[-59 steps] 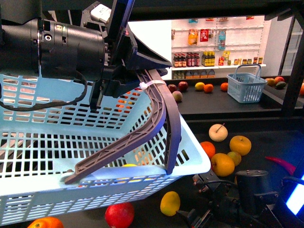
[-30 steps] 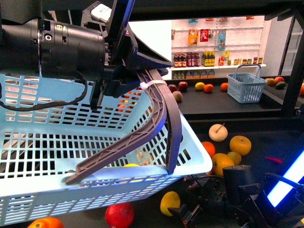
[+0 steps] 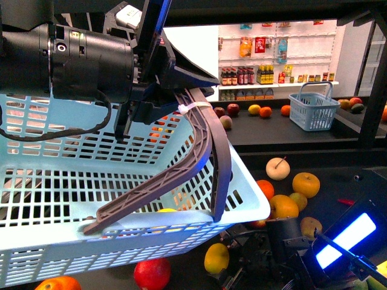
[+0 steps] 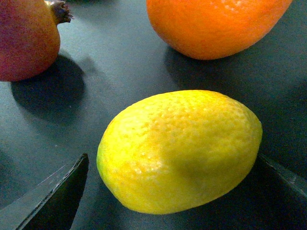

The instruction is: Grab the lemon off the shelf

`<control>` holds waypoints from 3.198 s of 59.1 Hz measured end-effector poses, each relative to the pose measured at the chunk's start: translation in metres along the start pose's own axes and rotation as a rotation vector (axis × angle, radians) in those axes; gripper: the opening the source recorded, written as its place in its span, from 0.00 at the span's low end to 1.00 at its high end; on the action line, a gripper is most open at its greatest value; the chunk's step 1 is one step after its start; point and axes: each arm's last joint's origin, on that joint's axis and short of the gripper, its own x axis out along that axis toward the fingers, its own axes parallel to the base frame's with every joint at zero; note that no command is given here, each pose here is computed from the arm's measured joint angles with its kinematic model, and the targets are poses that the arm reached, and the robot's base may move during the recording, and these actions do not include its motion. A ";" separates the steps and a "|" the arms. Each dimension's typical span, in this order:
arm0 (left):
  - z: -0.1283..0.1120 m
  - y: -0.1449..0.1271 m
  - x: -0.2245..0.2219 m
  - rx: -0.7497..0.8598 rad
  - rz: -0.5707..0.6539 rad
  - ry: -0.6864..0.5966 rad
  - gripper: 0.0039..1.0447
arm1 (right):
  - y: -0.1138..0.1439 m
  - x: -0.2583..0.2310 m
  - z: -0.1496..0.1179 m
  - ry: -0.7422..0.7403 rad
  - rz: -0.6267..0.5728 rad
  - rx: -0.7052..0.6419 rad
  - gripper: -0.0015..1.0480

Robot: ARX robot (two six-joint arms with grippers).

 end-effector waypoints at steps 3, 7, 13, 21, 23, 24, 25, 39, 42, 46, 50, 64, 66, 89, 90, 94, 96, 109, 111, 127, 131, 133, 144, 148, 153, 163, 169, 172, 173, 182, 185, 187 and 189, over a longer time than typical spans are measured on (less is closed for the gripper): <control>0.000 0.000 0.000 0.000 0.000 0.000 0.08 | 0.001 0.003 0.001 0.002 0.004 -0.005 0.98; 0.000 0.000 0.000 0.000 0.000 0.000 0.08 | 0.002 0.007 0.004 0.001 0.008 -0.012 0.98; 0.000 0.000 0.000 0.000 -0.001 0.001 0.08 | 0.002 0.011 0.009 -0.006 0.012 -0.021 0.98; 0.000 0.000 0.000 0.000 -0.001 0.001 0.08 | 0.001 0.013 0.014 -0.008 0.011 -0.024 0.80; 0.000 0.000 0.000 0.000 0.000 0.000 0.08 | 0.001 0.013 0.014 -0.004 0.012 -0.022 0.75; 0.000 0.000 0.000 0.000 0.000 0.000 0.08 | 0.001 0.013 0.014 -0.001 0.013 -0.020 0.73; 0.000 0.000 0.000 0.000 0.000 0.000 0.08 | 0.001 0.013 0.014 0.000 0.014 -0.019 0.71; 0.000 0.000 0.000 0.000 0.000 0.000 0.08 | 0.000 0.012 0.012 0.007 0.014 -0.015 0.63; 0.000 0.000 0.000 0.000 0.000 0.000 0.08 | 0.000 0.011 0.011 0.006 0.012 -0.016 0.63; 0.000 0.000 0.000 0.000 0.000 0.000 0.08 | 0.000 0.008 0.010 0.002 0.006 -0.016 0.62; 0.000 0.000 0.000 0.000 0.000 0.000 0.08 | -0.002 0.003 0.009 0.000 -0.019 -0.007 0.62; 0.000 0.000 0.000 0.000 0.000 0.000 0.08 | -0.038 -0.047 0.010 -0.038 -0.158 0.053 0.62; 0.000 0.000 0.000 0.000 0.000 0.000 0.08 | -0.046 -0.056 0.012 -0.040 -0.185 0.061 0.62; 0.000 0.000 0.000 0.000 0.000 0.000 0.08 | -0.127 -0.191 0.043 -0.189 -0.545 0.156 0.62; 0.000 0.000 0.000 0.000 0.000 0.000 0.08 | -0.129 -0.197 0.049 -0.205 -0.554 0.156 0.62; 0.000 0.000 0.000 0.000 0.000 0.000 0.08 | -0.129 -0.215 0.073 -0.271 -0.574 0.154 0.62; 0.000 0.000 0.000 0.000 -0.001 0.001 0.08 | -0.127 -0.223 0.086 -0.307 -0.574 0.158 0.62; 0.000 0.000 0.000 0.000 0.000 0.000 0.08 | -0.072 -0.251 0.173 -0.510 -0.414 0.180 0.62; 0.000 0.000 0.000 0.000 0.000 0.000 0.08 | -0.061 -0.251 0.180 -0.524 -0.379 0.192 0.62; 0.000 0.000 0.000 0.000 0.000 0.000 0.08 | 0.020 -0.232 0.203 -0.525 -0.165 0.261 0.62; 0.000 0.000 0.000 0.000 -0.001 0.001 0.08 | 0.037 -0.228 0.205 -0.516 -0.128 0.261 0.62; 0.000 0.000 0.000 0.000 -0.001 0.001 0.08 | 0.043 -0.226 0.206 -0.512 -0.114 0.260 0.62; 0.000 0.000 0.000 0.000 0.000 0.000 0.08 | 0.071 -0.216 0.205 -0.482 -0.057 0.262 0.61; 0.000 0.000 0.000 0.000 0.000 0.000 0.08 | 0.078 -0.213 0.203 -0.470 -0.052 0.264 0.61; 0.000 0.000 0.000 0.000 0.000 0.000 0.08 | 0.084 -0.210 0.201 -0.458 -0.049 0.267 0.61; 0.000 0.000 0.000 0.000 0.000 0.000 0.08 | 0.095 -0.203 0.199 -0.440 -0.059 0.260 0.76; 0.000 0.000 0.000 0.000 -0.001 0.001 0.08 | 0.098 -0.200 0.199 -0.441 -0.068 0.262 0.94; 0.000 0.000 0.000 0.000 0.000 0.000 0.08 | 0.096 -0.201 0.199 -0.445 -0.084 0.268 0.99; 0.000 0.000 0.000 0.000 0.001 -0.001 0.08 | 0.096 -0.201 0.199 -0.445 -0.085 0.268 0.99; 0.000 0.000 0.000 0.000 0.002 -0.002 0.08 | 0.084 -0.208 0.196 -0.416 -0.177 0.275 0.98; 0.000 0.000 0.000 0.000 0.001 -0.001 0.08 | 0.075 -0.217 0.196 -0.400 -0.252 0.269 0.98; 0.000 0.000 0.000 -0.001 0.001 -0.001 0.08 | 0.069 -0.225 0.199 -0.400 -0.304 0.251 0.98; 0.000 0.000 0.000 -0.002 0.001 -0.001 0.08 | 0.062 -0.240 0.203 -0.409 -0.377 0.232 0.98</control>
